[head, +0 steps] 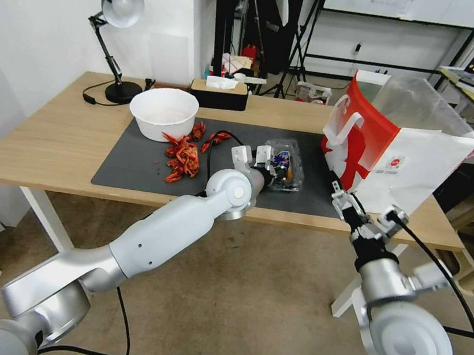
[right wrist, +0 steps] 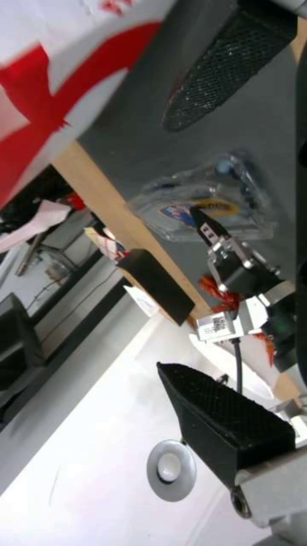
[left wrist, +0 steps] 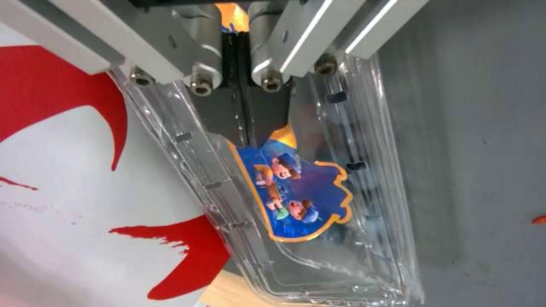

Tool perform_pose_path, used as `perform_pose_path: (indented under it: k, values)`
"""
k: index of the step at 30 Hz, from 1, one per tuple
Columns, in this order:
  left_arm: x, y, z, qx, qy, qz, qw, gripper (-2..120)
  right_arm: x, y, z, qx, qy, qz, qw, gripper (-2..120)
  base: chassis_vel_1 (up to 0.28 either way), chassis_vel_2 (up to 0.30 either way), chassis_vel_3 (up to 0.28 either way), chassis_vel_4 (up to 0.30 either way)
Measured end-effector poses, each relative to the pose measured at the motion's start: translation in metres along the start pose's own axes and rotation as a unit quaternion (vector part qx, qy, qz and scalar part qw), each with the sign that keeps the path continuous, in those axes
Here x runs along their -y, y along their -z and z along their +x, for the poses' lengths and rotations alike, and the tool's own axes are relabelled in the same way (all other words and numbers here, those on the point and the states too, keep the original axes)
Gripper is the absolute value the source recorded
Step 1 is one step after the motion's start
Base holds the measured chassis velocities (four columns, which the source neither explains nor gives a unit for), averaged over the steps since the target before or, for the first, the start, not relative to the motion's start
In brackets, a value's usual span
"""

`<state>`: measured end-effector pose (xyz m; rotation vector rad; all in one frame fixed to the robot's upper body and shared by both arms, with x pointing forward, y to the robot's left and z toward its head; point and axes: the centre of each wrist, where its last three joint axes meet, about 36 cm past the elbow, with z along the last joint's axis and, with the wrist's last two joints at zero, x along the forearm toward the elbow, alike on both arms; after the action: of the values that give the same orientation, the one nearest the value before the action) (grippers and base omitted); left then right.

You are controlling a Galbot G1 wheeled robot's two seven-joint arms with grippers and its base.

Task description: Close the takeout container lid, then place the container into the takeout bag.

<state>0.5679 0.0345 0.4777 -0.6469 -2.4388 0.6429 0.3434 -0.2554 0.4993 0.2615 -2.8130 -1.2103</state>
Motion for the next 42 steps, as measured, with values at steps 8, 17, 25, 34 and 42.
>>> perform_pose_path:
  k: [8, 17, 25, 34, 42]
  values:
    - [-0.001, -0.001, 0.001, 0.002, 0.001, 0.002, 1.0, 0, -0.008, 0.013, -0.022, -0.042, -0.006, -0.02, 0.999, 100, 0.0, 0.0, 0.0, 0.0]
    - [-0.003, 0.0, 0.001, 0.003, 0.005, 0.006, 1.0, 0, -0.011, 0.031, -0.056, -0.077, -0.014, -0.011, 0.997, 100, 0.0, 0.0, 0.0, 0.0]
    - [-0.006, 0.001, 0.001, 0.009, 0.008, 0.012, 0.9998, 0, -0.011, 0.047, -0.085, -0.125, -0.023, 0.028, 0.991, 100, 0.0, 0.0, 0.0, 0.0]
    - [-0.009, -0.001, 0.0, 0.01, 0.01, 0.012, 0.9998, 0, -0.009, 0.058, -0.116, -0.166, -0.043, 0.092, 0.981, 100, 0.0, 0.0, 0.0, 0.0]
    - [-0.01, 0.0, 0.004, 0.012, 0.01, 0.01, 0.9998, 0, -0.011, 0.066, -0.148, -0.188, -0.051, 0.118, 0.974, 100, 0.0, 0.0, 0.0, 0.0]
